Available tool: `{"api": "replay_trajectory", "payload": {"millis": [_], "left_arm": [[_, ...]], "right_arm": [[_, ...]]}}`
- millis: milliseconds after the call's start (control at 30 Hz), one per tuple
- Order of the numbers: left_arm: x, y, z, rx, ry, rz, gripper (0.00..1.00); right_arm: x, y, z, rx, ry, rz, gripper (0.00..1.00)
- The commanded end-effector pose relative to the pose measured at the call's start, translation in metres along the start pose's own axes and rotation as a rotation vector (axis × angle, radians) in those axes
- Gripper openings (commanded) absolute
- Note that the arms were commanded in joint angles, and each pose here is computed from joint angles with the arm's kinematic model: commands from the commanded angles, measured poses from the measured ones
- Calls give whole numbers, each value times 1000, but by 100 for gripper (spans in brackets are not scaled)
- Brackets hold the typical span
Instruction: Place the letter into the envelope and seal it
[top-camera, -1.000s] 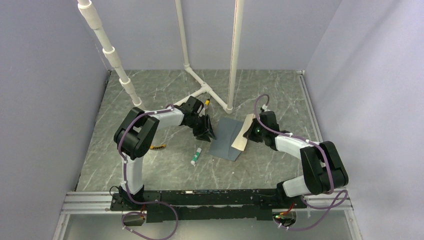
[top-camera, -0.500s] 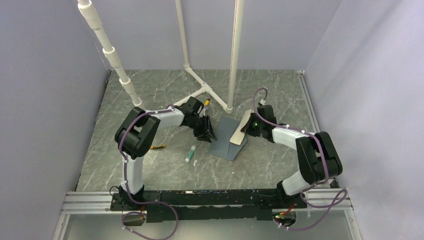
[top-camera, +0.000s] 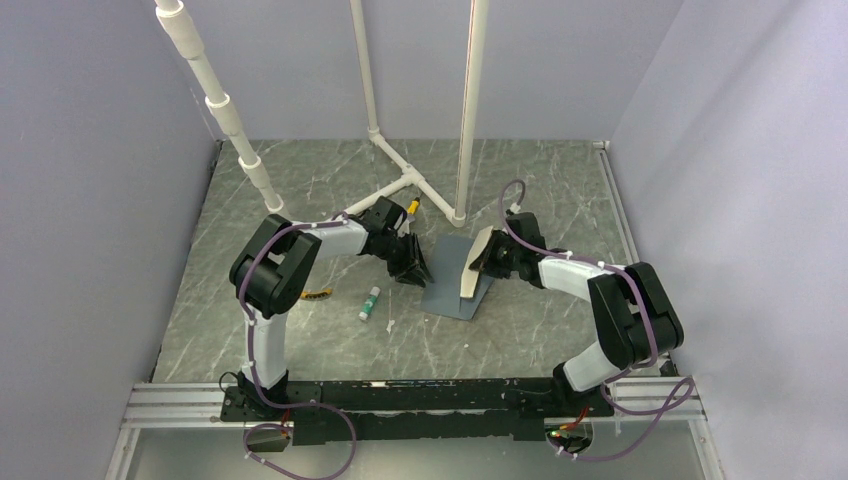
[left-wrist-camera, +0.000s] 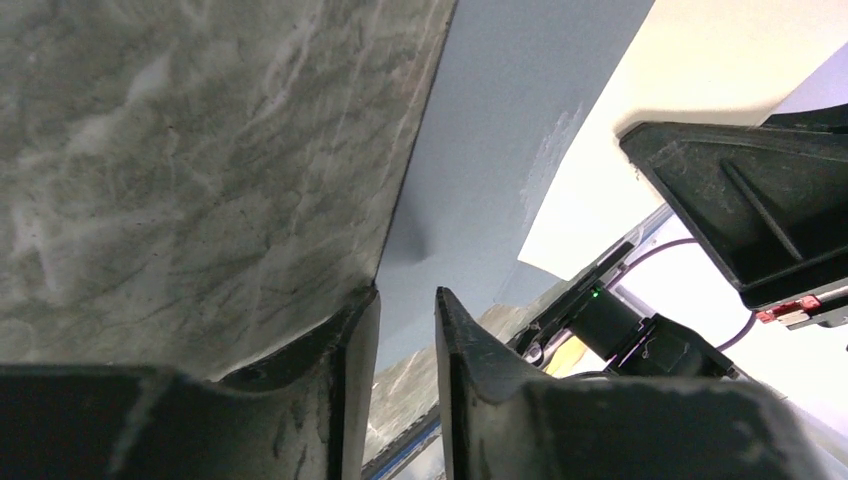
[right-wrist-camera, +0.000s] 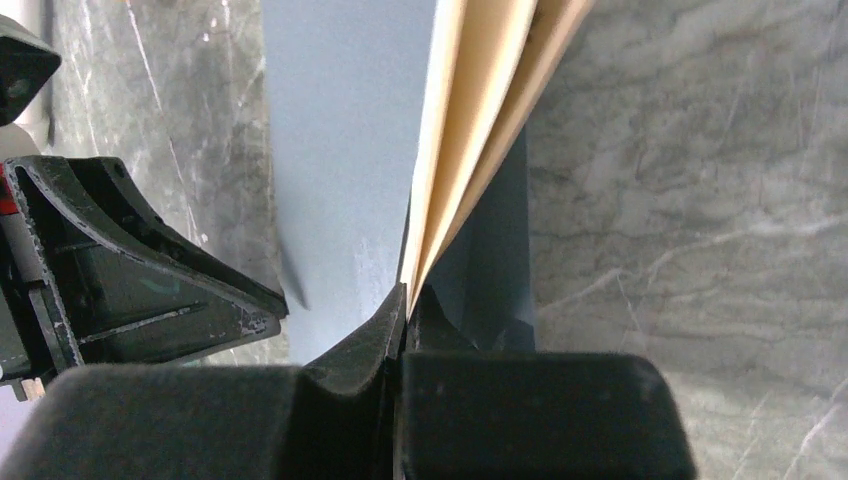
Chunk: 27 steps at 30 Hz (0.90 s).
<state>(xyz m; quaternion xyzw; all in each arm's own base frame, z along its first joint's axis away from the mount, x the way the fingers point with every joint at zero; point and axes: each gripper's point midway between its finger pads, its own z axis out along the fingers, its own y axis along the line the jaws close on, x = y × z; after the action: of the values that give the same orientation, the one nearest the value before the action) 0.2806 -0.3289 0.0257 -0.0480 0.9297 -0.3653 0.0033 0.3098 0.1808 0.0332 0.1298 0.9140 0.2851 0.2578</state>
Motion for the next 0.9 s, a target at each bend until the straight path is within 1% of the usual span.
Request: {"api": "replay_trajectory", "payload": {"millis": [0, 100, 167, 300, 533, 867], "left_arm": [[0, 10, 7, -29, -28, -7, 29], [0, 7, 8, -11, -35, -7, 21], [0, 10, 9, -15, -33, -8, 13], [2, 15, 9, -30, -42, 6, 3], [-1, 21, 7, -81, -73, 38, 2], [-6, 27, 2, -132, -101, 76, 2]], "right_arm": [[20, -2, 2, -1, 61, 109, 0], [30, -4, 4, -8, 104, 117, 0], [35, -3, 6, -16, 136, 118, 0], [42, -1, 5, -37, 162, 137, 0], [46, -2, -6, -25, 176, 112, 0], [64, -16, -13, -23, 269, 84, 0]]}}
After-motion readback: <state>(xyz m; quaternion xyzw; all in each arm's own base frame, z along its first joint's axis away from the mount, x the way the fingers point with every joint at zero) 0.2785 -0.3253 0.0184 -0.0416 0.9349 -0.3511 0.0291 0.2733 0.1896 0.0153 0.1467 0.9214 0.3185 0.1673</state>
